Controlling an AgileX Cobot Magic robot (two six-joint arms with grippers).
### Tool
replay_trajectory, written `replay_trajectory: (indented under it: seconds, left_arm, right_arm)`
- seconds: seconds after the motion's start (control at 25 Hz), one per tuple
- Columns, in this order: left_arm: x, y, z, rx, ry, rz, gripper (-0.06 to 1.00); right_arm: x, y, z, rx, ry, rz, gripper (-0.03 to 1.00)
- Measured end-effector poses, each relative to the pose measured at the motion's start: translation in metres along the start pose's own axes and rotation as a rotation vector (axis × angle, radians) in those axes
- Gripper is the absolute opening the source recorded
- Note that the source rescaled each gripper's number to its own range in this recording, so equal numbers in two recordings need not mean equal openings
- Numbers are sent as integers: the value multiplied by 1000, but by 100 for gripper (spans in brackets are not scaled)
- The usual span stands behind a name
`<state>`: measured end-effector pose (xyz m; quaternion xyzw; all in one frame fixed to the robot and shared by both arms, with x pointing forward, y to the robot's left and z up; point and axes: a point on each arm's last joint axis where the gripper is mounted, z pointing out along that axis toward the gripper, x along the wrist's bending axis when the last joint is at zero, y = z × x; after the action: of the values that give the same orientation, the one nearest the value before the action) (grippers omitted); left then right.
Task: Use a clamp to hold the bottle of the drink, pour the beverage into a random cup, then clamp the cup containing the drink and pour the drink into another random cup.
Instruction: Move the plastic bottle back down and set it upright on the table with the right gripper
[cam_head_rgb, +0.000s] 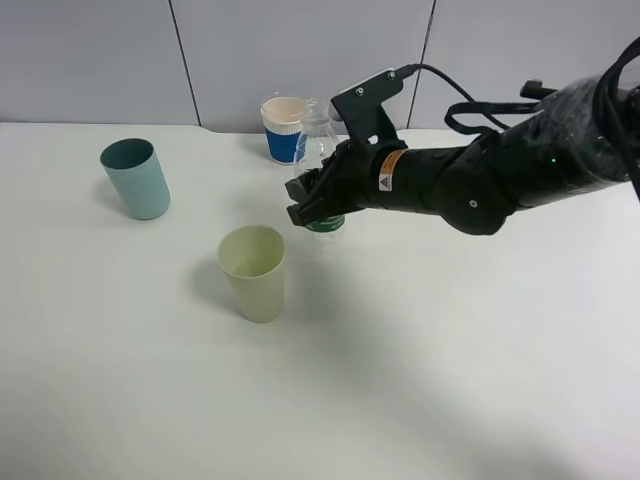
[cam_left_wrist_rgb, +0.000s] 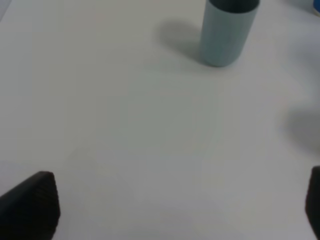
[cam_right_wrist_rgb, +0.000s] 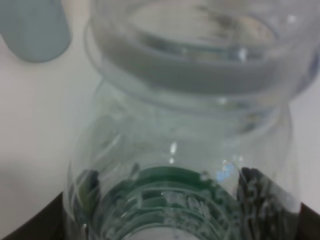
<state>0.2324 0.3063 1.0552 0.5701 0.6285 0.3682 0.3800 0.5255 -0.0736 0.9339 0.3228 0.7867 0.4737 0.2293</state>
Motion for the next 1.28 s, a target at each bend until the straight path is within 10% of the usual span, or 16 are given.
replay_trajectory:
  seconds: [0.44,1.28]
  left_arm:
    - [0,0,0,0,0,0,100]
    - [0,0,0,0,0,0,100]
  right_arm:
    - [-2,-12,-8,-55,-14,30,0]
    - [-83,-42,-36,-128,-147,-50,0]
